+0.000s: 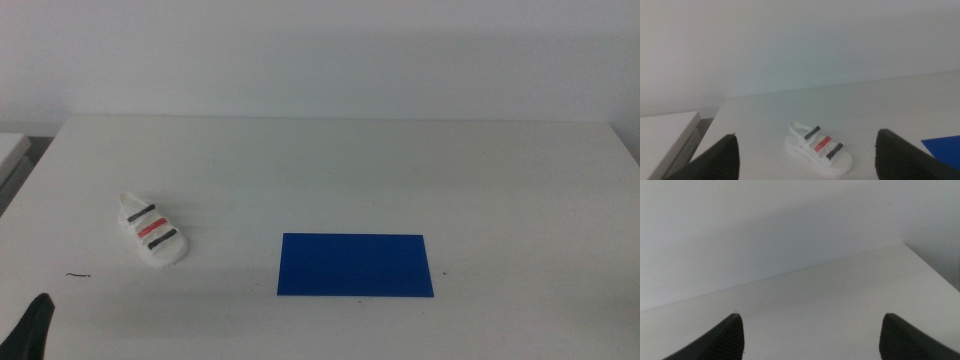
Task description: Use one arm to grab the shoe from the table and place it on the mat.
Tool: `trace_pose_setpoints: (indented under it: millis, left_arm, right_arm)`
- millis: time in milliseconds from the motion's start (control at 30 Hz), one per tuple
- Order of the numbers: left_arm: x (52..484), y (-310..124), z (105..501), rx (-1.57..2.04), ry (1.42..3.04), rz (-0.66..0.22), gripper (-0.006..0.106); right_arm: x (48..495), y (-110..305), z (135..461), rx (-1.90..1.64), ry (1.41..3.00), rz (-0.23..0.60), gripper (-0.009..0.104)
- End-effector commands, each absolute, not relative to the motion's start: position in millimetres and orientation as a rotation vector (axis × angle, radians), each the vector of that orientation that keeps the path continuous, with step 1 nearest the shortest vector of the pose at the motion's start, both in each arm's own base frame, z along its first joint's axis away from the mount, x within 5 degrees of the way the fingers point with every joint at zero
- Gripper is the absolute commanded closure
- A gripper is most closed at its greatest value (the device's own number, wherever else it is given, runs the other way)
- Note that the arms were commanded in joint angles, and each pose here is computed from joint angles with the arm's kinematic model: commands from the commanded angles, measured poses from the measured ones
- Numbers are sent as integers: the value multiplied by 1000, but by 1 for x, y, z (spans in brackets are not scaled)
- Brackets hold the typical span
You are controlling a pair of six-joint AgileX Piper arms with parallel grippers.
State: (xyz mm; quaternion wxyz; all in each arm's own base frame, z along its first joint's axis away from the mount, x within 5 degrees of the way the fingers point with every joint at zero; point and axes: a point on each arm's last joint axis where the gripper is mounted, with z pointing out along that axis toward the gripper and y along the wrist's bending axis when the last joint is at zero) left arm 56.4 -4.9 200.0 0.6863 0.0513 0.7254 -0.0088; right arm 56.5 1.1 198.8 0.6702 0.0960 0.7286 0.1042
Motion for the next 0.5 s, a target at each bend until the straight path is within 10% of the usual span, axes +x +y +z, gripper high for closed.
trace_pose_setpoints:
  millis: [0,467]
  left_arm:
    - [57,-5,206,94,1626,-42,9]
    - [174,-8,346,-439,2337,-276,9]
  right_arm:
    - [56,1,199,207,1634,230,16]
    - [56,1,199,207,1634,230,16]
